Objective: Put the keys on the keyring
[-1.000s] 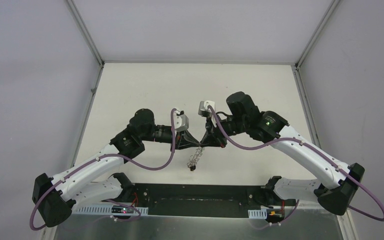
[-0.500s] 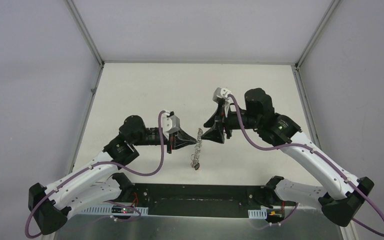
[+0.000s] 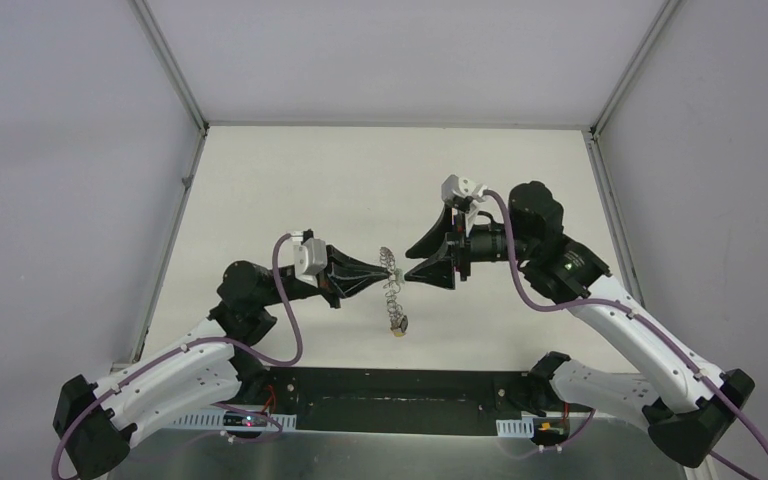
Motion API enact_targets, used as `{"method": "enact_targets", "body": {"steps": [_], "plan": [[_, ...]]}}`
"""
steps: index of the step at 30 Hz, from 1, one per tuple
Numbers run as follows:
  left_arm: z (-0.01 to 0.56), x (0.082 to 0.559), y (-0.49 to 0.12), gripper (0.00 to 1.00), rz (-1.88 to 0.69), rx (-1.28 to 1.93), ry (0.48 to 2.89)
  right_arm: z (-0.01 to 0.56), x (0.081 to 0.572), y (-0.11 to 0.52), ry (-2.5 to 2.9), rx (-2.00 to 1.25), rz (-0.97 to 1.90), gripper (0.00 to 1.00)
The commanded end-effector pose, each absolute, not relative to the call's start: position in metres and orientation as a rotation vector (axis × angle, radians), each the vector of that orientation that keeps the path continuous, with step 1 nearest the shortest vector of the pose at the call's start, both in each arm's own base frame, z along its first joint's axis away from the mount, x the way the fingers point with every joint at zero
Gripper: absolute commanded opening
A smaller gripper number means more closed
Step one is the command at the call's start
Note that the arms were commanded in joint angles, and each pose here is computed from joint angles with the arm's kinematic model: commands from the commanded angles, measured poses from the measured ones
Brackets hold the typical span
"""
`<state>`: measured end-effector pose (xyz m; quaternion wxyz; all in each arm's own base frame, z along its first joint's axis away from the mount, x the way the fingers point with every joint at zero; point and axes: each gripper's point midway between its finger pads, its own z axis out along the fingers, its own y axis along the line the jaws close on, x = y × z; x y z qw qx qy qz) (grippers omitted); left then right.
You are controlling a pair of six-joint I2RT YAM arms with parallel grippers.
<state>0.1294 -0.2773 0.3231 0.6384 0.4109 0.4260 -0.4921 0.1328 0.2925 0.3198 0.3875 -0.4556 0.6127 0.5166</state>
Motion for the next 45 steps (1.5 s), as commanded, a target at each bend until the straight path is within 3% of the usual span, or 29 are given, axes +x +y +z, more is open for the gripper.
{"method": "enact_targets", "body": {"steps": [1, 9, 24, 30, 35, 45], "plan": [[0.373, 0.123, -0.264, 0.00, -1.147, 0.790, 0.777, 0.357, 0.121, 0.292, 1.364, -1.172, 1.365, 0.51], [0.369, 0.127, -0.264, 0.00, -1.162, 0.751, 0.789, 0.359, 0.125, 0.298, 1.371, -1.151, 1.393, 0.37], [0.361, 0.130, -0.265, 0.00, -1.166, 0.746, 0.844, 0.346, 0.127, 0.310, 1.424, -1.161, 1.486, 0.36], [0.361, 0.129, -0.267, 0.00, -1.168, 0.768, 0.857, 0.339, 0.132, 0.312, 1.449, -1.150, 1.477, 0.26], [0.359, 0.130, -0.268, 0.00, -1.169, 0.772, 0.866, 0.333, 0.133, 0.313, 1.471, -1.152, 1.474, 0.24], [0.359, 0.130, -0.269, 0.00, -1.169, 0.783, 0.879, 0.314, 0.136, 0.311, 1.535, -1.176, 1.440, 0.10]]}}
